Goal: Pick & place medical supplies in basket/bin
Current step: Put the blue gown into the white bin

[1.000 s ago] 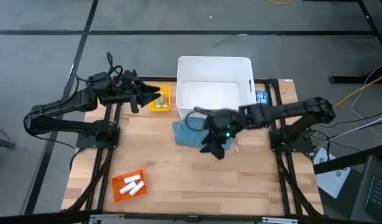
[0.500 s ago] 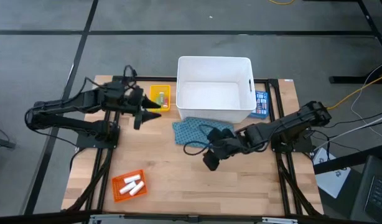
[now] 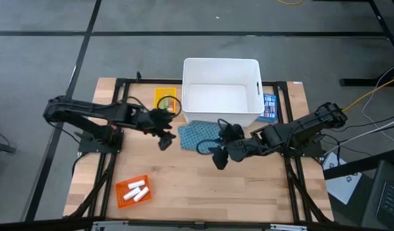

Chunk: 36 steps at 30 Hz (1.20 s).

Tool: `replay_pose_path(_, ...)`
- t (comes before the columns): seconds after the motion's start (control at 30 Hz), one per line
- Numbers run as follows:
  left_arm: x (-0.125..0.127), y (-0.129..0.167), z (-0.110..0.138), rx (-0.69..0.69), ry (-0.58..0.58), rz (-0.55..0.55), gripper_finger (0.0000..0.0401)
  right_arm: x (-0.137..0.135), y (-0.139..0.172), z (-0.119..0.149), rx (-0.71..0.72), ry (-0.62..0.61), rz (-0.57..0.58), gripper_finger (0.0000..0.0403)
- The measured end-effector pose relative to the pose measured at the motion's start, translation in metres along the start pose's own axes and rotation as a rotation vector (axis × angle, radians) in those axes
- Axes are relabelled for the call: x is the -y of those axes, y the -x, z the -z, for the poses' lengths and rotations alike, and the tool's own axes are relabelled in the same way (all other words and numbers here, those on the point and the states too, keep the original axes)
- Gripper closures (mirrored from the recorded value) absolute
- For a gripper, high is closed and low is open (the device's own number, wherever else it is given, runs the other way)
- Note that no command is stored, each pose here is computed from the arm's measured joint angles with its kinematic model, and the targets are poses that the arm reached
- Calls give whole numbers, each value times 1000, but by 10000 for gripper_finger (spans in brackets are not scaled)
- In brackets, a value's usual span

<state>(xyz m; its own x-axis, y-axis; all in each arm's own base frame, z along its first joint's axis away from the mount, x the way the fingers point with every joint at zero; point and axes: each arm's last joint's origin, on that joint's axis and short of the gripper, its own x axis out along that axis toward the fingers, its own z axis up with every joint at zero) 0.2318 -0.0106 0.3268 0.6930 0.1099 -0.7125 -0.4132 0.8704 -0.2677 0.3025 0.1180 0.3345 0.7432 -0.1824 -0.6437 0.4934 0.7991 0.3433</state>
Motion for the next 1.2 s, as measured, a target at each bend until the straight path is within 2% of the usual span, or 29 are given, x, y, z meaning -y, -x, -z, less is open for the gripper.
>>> replay_pose_path(0.17, 13, -18, 4, 15, 204, -60, 162, -6, 11, 6, 38, 93, -11, 179)
replay_pose_path(0.3, 22, -28, 13, 46, 440, -103, 151, -7, 22, 9, 57, 170, -13, 179)
replay_pose_path(0.37, 28, -34, 22, 55, 554, -75, 146, -6, 29, 10, 51, 209, -17, 179)
replay_pose_path(0.57, 47, -56, 64, 153, 802, 34, 137, -4, 42, 15, 31, 291, -20, 179)
replay_pose_path(0.77, 43, -76, 113, 315, 1067, 118, 136, -5, 46, 21, 13, 330, -29, 179)
replay_pose_path(0.87, 34, -84, 132, 303, 1106, 88, 136, -6, 48, 23, 6, 340, -29, 179)
replay_pose_path(1.0, 23, -94, 143, 215, 1095, 15, 135, -6, 48, 23, 5, 341, -30, 179)
replay_pose_path(1.07, 18, -99, 145, 168, 1081, -29, 135, -6, 48, 23, 5, 341, -30, 179)
replay_pose_path(1.2, 13, -110, 141, 80, 1062, -34, 135, -6, 48, 23, 7, 339, -29, 179)
